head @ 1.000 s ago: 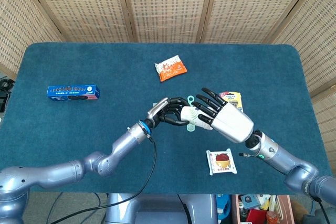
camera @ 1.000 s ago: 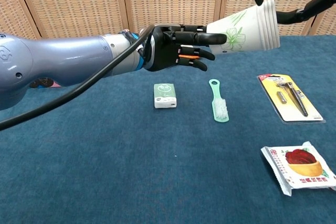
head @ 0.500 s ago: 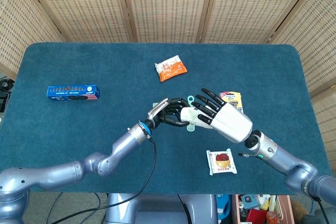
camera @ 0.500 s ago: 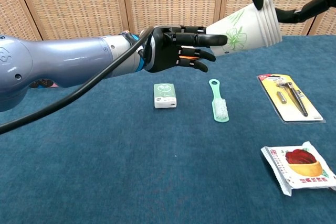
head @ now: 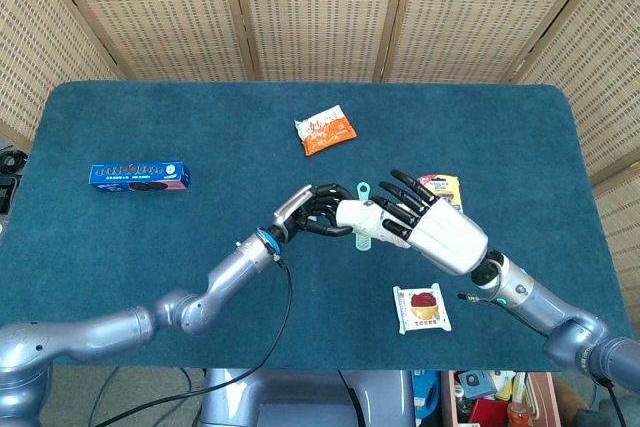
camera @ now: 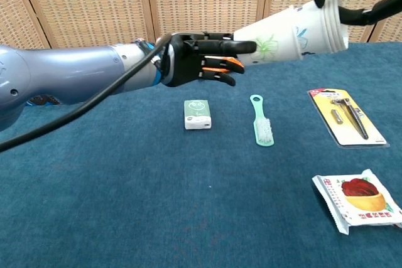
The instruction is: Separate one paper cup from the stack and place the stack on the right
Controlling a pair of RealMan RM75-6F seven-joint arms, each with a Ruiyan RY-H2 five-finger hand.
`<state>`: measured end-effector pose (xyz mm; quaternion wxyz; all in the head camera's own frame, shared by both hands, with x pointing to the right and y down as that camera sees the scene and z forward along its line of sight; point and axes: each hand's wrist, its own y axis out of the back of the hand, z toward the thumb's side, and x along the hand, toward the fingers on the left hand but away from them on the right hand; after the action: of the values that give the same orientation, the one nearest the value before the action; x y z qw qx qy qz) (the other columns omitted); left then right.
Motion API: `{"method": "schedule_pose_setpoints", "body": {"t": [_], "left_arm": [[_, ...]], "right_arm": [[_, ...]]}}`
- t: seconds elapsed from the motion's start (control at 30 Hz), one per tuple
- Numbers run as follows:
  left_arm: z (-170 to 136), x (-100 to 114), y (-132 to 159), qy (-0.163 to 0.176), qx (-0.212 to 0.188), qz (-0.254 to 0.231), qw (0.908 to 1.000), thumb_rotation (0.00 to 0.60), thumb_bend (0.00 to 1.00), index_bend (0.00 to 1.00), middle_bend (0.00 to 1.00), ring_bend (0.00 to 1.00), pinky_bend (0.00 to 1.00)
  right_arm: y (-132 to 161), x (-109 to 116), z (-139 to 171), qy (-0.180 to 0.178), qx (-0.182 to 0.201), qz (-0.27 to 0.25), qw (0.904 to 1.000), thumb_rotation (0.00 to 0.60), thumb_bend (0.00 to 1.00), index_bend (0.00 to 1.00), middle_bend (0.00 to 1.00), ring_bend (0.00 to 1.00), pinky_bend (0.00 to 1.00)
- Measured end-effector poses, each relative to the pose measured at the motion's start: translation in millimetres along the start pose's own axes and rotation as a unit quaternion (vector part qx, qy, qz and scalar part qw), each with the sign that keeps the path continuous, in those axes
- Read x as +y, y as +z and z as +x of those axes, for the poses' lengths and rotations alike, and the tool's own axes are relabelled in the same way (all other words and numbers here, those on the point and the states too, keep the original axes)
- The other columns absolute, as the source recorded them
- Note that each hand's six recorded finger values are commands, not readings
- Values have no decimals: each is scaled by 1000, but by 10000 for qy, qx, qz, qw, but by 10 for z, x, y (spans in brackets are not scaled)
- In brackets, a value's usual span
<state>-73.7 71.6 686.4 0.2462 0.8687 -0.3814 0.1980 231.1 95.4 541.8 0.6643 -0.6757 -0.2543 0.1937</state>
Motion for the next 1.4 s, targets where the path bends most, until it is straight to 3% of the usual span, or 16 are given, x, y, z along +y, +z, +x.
{"method": "schedule_pose_setpoints", "body": {"t": [0.23,0.43,0.53,0.63,0.73,0.83,0.93,0.97,1.03,1.07,1.13,1.17,1.27,1.37,1.4], "left_arm": [[-98,327,-33,287,36,63,9996,600,236,526,499,473,520],[-245,709,59,585,-88,679,9959,600,237,526,499,473,520],[-358,937,139,762,-196,1474,9859,600,240,526,499,473,521],[-492,1165,205,932,-239,2433,9652,600,242,526,499,473,520],[-642,1375,249,1049,-188,3436,9330,600,242,526,499,473,520],[-789,1557,270,1114,-58,4333,8943,600,243,526,499,473,520],[-929,1712,267,1150,119,5172,8480,600,251,526,499,474,520],[-985,1767,260,1154,205,5494,8273,600,254,526,499,474,520],[-1067,1840,241,1150,339,5954,7945,600,258,526,499,473,520],[-1120,1882,224,1141,429,6242,7717,600,259,526,499,473,520],[-1197,1933,189,1117,561,6632,7379,600,261,526,499,473,520],[-1244,1960,160,1099,645,6864,7160,600,261,526,499,473,520],[-1352,2005,65,1044,835,7342,6657,600,261,526,499,473,520],[-1446,2023,-67,986,1005,7657,6275,600,261,526,499,473,520],[-1471,2023,-116,970,1054,7711,6204,600,261,526,499,473,520]], "right_arm": [[-114,36,221,95,-110,142,9998,600,614,694,385,238,217],[-205,80,367,299,-92,380,9988,600,616,694,386,238,216],[-238,75,414,522,16,562,9971,600,616,694,386,238,217],[-239,44,442,816,224,805,9932,600,616,693,387,238,228],[-216,3,449,1079,414,968,9886,600,616,694,388,238,238],[-168,-55,445,1332,628,1110,9829,600,616,694,388,238,238],[-85,-140,443,1606,920,1291,9742,600,616,694,388,238,238],[-57,-170,443,1687,1009,1341,9713,600,616,694,388,238,239],[10,-244,448,1872,1206,1446,9641,600,616,694,390,239,241],[36,-276,451,1948,1285,1489,9609,600,616,694,391,240,242],[96,-352,461,2118,1461,1583,9533,600,616,694,392,240,243],[121,-385,467,2188,1536,1624,9498,600,616,694,392,240,243],[193,-496,491,2412,1767,1742,9382,600,616,694,393,241,243],[263,-601,500,2567,1956,1827,9287,600,616,694,393,243,245],[283,-626,496,2585,1982,1824,9277,600,616,694,393,243,246]]}}
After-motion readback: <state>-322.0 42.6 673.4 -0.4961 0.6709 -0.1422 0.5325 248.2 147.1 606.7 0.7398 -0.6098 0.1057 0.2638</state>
